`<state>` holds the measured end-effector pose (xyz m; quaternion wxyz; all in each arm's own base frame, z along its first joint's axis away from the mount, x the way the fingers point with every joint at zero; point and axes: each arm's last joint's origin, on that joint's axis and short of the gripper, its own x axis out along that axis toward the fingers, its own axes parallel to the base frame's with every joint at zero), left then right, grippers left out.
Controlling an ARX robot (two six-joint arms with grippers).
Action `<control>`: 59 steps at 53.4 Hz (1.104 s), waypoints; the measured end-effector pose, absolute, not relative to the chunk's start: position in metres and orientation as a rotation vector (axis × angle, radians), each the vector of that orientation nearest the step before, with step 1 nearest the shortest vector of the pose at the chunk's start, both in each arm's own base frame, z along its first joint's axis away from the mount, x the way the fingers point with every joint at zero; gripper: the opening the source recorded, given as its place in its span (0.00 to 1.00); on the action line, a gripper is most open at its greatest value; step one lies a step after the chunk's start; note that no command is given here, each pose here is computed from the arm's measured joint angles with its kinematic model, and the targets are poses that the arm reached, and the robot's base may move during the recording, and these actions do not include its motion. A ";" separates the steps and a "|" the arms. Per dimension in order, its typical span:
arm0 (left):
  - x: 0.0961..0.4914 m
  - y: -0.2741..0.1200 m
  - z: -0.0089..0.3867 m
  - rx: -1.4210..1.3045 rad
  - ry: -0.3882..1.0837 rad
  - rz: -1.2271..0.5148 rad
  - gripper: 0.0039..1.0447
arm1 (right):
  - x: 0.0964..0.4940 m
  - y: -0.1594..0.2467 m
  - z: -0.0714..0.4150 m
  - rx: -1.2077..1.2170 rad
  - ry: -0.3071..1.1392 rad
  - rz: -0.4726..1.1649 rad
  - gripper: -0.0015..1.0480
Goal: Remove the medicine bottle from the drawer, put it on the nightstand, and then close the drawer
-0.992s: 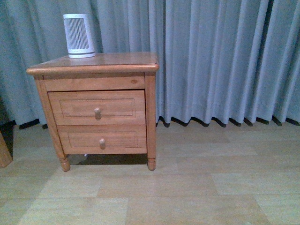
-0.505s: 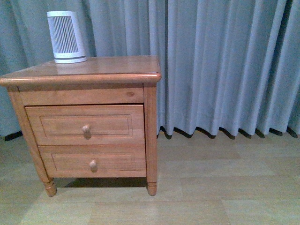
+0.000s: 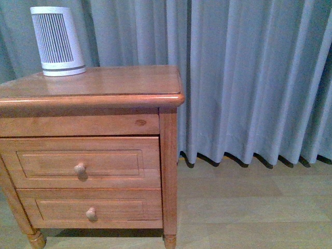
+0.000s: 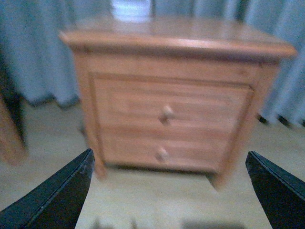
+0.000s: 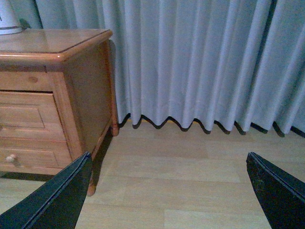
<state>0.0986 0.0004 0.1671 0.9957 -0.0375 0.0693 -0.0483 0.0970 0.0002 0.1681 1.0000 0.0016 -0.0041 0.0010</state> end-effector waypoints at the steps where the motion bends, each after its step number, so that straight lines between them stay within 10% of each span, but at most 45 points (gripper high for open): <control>1: 0.101 0.001 0.170 -0.110 0.191 -0.127 0.94 | 0.097 0.000 0.168 0.003 -0.008 0.002 0.93; 20: 0.221 -0.006 0.258 -0.201 0.105 -0.286 0.94 | 0.097 0.000 0.168 0.003 -0.008 0.003 0.93; 59: 0.411 -0.049 0.072 -0.080 0.408 -0.206 0.94 | 0.097 0.000 0.168 0.003 -0.008 0.002 0.93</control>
